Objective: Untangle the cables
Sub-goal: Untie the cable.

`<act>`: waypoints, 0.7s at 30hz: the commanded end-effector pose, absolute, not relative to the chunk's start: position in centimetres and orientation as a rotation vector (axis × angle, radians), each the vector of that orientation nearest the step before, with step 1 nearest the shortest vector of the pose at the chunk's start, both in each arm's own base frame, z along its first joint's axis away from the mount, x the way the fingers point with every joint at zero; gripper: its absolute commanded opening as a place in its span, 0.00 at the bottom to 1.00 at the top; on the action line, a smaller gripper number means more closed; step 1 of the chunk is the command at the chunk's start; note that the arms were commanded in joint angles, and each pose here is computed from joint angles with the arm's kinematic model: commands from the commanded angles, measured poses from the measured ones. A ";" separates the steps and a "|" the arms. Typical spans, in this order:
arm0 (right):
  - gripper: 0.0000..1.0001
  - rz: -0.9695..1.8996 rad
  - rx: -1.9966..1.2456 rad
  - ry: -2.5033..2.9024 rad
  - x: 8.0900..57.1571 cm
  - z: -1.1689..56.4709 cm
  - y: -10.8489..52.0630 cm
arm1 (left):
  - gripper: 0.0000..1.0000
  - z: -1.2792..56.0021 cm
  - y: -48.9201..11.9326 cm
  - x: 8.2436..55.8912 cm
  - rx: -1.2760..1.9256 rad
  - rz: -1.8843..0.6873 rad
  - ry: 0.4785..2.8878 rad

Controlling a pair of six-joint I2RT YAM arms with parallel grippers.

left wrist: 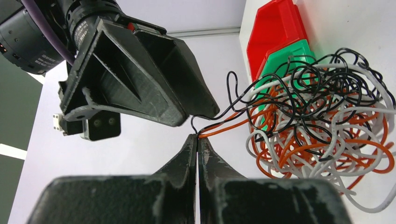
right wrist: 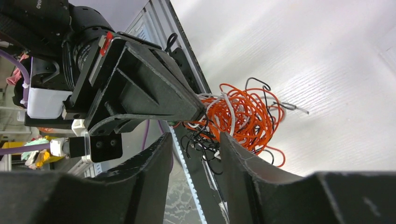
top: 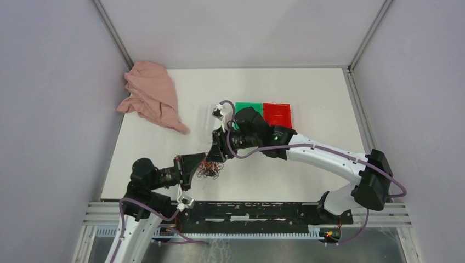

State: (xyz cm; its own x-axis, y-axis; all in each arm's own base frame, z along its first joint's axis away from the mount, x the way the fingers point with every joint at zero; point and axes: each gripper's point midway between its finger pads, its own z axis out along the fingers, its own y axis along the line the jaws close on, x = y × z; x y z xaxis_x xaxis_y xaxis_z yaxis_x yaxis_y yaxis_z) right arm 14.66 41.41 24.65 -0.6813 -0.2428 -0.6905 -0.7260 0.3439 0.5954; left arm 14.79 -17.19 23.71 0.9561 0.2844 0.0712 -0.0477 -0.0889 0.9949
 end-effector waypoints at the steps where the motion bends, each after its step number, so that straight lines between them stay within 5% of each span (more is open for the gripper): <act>1: 0.46 1.402 -0.817 2.039 14.9 27.0 42.9 | 0.03 25.4 -17.3 14.7 1.618 0.348 0.103; 6: 0.32 1.417 -0.782 2.045 15.4 26.8 43.7 | 0.03 25.4 -17.3 14.8 1.619 0.350 0.110; 12: 0.01 1.388 -0.755 2.057 15.9 26.6 43.6 | 0.03 25.4 -17.0 15.0 1.623 0.358 0.136; 17: 0.00 1.309 -0.752 2.053 16.6 27.4 41.5 | 0.05 24.4 -16.5 15.7 1.650 0.358 0.206; 18: 0.00 1.301 -0.751 2.054 16.7 27.6 41.0 | 0.13 24.1 -16.5 15.8 1.657 0.352 0.225; 21: 0.00 1.276 -0.769 2.060 16.7 27.9 40.1 | 0.63 21.8 -15.8 16.1 1.739 0.292 0.352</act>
